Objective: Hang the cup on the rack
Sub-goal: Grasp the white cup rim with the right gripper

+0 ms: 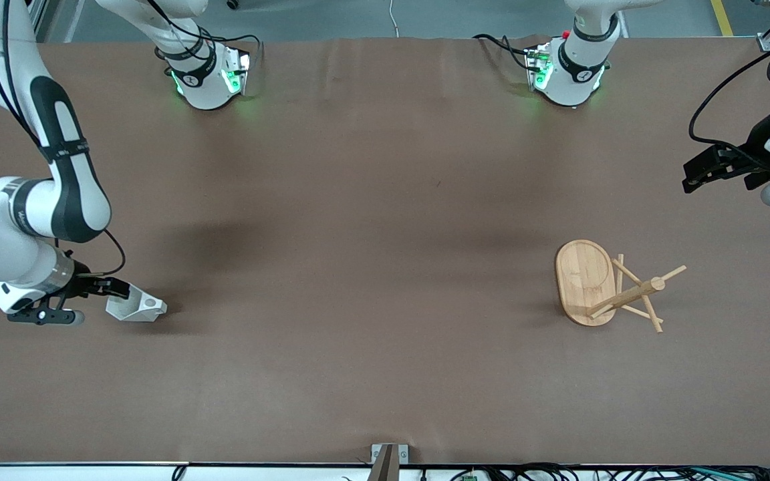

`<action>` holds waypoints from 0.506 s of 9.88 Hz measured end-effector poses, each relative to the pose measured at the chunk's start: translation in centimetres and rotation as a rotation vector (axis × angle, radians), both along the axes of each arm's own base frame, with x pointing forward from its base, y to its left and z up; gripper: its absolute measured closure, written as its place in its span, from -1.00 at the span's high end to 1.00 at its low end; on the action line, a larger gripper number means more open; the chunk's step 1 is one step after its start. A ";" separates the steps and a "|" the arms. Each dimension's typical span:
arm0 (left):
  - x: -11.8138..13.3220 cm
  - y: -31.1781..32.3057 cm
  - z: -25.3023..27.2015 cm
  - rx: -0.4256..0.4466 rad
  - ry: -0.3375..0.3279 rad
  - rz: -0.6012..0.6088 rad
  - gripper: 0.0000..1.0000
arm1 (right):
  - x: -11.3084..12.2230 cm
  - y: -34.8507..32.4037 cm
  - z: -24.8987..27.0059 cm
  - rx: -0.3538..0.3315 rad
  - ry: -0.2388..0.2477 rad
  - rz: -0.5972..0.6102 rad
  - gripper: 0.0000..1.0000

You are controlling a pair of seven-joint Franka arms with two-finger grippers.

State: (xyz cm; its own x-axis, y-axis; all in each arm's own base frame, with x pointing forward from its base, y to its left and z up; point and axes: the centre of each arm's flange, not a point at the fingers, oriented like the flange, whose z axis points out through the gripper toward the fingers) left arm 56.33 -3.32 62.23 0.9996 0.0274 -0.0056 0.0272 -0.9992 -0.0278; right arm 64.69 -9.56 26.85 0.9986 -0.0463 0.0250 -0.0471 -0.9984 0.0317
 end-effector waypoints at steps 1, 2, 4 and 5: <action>0.0 0.0 0.0 0.000 0.000 0.000 1.00 | 0.1 0.0 -1.2 0.011 0.005 -0.009 0.93; 0.0 0.0 0.0 0.000 0.000 -0.002 1.00 | 0.1 0.1 -2.0 0.021 0.011 -0.017 0.89; 0.0 0.0 0.0 0.000 0.001 -0.022 1.00 | 0.2 0.2 -2.4 0.026 0.013 -0.021 0.41; 0.0 0.0 0.0 0.000 0.001 -0.025 1.00 | 0.3 0.1 -2.3 0.026 0.010 -0.018 0.05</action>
State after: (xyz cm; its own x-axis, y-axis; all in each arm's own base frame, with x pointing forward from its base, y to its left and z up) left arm 56.33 -3.32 62.22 1.0000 0.0024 -0.0065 0.0022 -0.9996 -0.0276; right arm 65.00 -9.41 24.56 0.9978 -0.0644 0.0131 -0.0645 -0.9979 0.0063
